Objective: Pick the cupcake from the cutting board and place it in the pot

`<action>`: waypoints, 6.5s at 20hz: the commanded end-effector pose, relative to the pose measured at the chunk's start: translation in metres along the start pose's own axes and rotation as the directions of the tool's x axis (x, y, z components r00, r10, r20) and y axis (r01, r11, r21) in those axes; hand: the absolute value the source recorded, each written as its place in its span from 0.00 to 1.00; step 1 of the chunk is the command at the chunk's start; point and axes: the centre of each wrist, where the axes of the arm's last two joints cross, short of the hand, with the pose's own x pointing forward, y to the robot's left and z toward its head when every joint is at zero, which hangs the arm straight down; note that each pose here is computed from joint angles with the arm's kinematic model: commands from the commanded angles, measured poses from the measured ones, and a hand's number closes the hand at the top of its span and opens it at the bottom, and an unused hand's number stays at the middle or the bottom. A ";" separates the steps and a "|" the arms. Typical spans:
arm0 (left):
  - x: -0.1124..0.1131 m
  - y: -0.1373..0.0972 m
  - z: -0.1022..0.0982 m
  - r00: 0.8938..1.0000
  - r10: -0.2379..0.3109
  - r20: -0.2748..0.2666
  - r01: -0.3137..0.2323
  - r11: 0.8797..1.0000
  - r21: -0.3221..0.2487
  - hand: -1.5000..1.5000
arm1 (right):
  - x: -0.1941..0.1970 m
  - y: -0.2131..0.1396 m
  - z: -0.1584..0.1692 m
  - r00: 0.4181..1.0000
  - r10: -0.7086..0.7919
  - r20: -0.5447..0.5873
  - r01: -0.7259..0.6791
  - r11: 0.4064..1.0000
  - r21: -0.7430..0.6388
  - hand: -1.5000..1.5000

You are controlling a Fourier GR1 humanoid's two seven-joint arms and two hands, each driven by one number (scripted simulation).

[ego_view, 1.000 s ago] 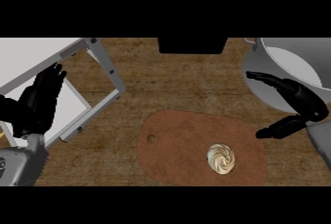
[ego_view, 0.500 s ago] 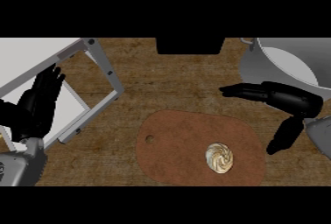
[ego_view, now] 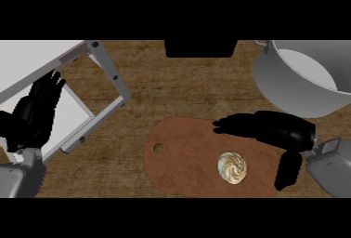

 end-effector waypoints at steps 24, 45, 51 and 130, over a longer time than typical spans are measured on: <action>-0.006 0.000 -0.011 1.000 -0.002 0.002 0.002 1.000 -0.001 0.50 | -0.003 0.048 -0.049 0.985 0.073 -0.158 -0.070 0.997 0.024 0.00; 0.004 0.004 -0.001 1.000 -0.008 -0.012 0.008 1.000 -0.013 0.50 | -0.030 0.089 -0.048 0.980 0.193 -0.039 -0.189 0.979 0.076 1.00; 0.001 0.000 0.006 1.000 -0.011 -0.014 0.011 1.000 0.018 0.50 | -0.023 0.126 0.028 0.975 0.214 0.058 -0.219 0.972 0.086 1.00; 0.007 -0.026 -0.005 0.999 0.022 0.040 -0.019 0.996 -0.082 0.50 | -0.183 -0.044 0.171 0.843 -0.472 0.256 0.451 0.364 -0.815 0.00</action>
